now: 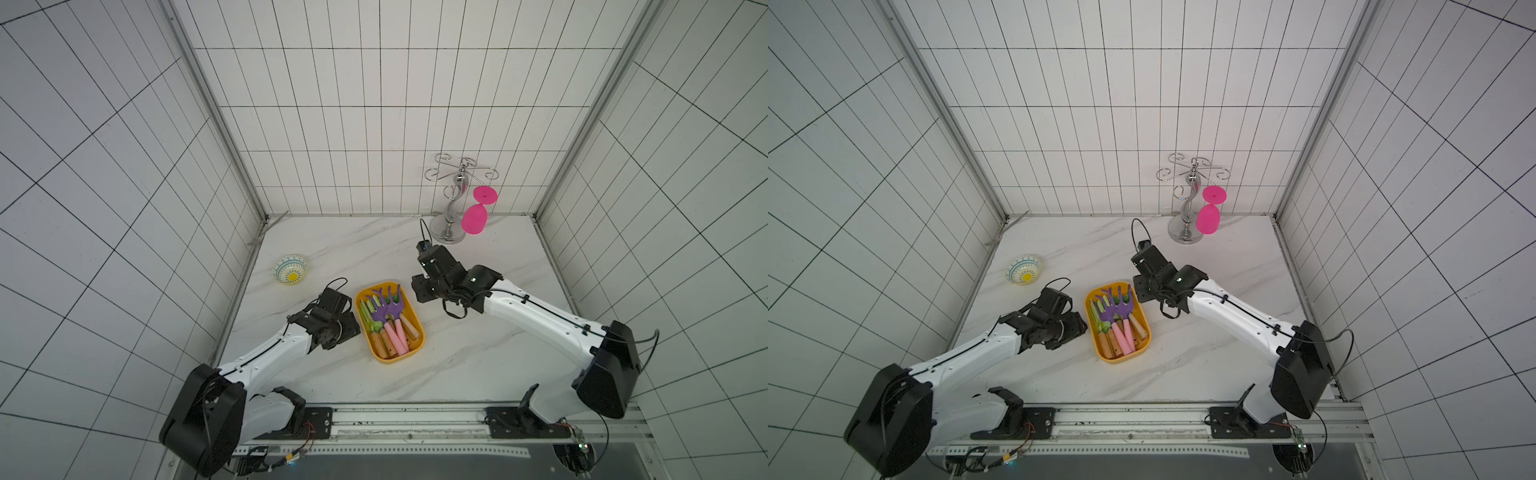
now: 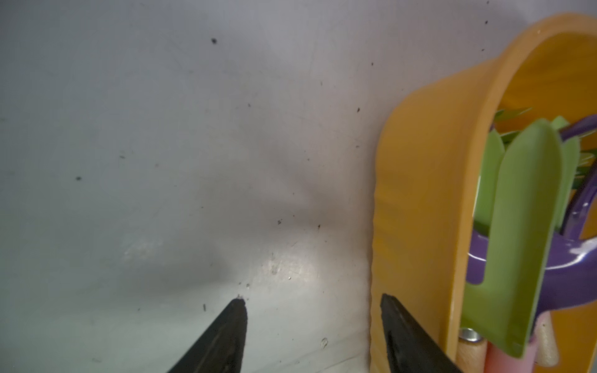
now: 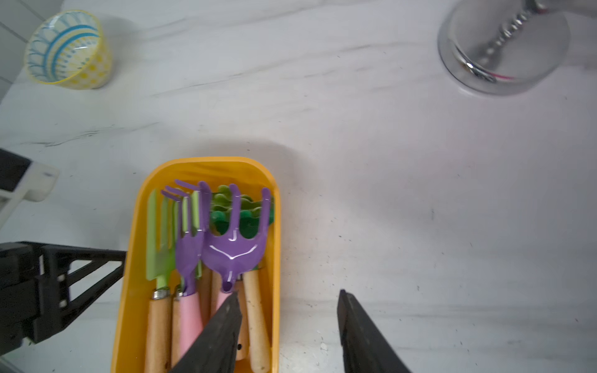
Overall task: Put the rake into the storage box
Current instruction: Adjust the storage box at the center of the board.
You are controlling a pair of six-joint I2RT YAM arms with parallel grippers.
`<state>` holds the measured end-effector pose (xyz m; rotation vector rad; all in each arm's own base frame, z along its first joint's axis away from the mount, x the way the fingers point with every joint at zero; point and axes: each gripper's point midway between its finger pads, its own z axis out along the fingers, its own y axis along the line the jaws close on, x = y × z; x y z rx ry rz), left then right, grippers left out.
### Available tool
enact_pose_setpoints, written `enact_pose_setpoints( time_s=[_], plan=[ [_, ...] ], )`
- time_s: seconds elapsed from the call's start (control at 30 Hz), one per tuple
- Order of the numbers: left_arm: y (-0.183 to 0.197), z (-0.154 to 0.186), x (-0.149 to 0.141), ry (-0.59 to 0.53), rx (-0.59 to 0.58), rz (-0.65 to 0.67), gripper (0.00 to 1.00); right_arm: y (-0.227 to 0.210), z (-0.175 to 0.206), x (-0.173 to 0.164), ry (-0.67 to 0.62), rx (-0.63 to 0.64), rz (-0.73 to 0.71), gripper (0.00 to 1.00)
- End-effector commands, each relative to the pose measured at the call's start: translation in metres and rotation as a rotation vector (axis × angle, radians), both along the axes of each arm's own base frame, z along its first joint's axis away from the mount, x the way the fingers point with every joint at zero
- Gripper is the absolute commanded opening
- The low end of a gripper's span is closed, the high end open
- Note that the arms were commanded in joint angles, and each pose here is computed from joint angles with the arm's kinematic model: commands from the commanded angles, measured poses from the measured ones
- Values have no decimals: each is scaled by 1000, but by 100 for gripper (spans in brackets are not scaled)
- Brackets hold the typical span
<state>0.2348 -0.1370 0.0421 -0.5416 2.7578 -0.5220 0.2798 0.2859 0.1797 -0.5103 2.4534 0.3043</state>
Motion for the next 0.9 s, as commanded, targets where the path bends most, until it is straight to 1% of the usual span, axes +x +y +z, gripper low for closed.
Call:
enact_pose_setpoints(
  time_s=[0.0,0.13,0.2,0.27,0.37,0.5,0.67,0.87],
  plan=[
    [-24,10,21,-51,-73,-56,67,-25,-55,-22,204,-52,-63,52],
    [-40,10,37,-52,-101,-72,67,-40,-93,-30,329,-65,-150,52],
    [-45,8,44,-45,-110,-64,66,-38,-110,-27,402,-43,-186,52],
    [-54,7,49,-41,-131,-65,66,-28,-117,-22,435,-35,-187,50],
    [-69,6,56,-46,-132,-94,66,-19,-120,-18,451,-25,-183,50],
    [-81,5,67,-45,-129,-107,66,-21,-119,-13,448,-15,-204,50],
    [-94,11,84,-56,-142,-122,66,-18,-120,-10,490,55,-220,51],
    [-107,17,93,-68,-140,-149,65,-15,-111,10,471,92,-222,51]
  ],
)
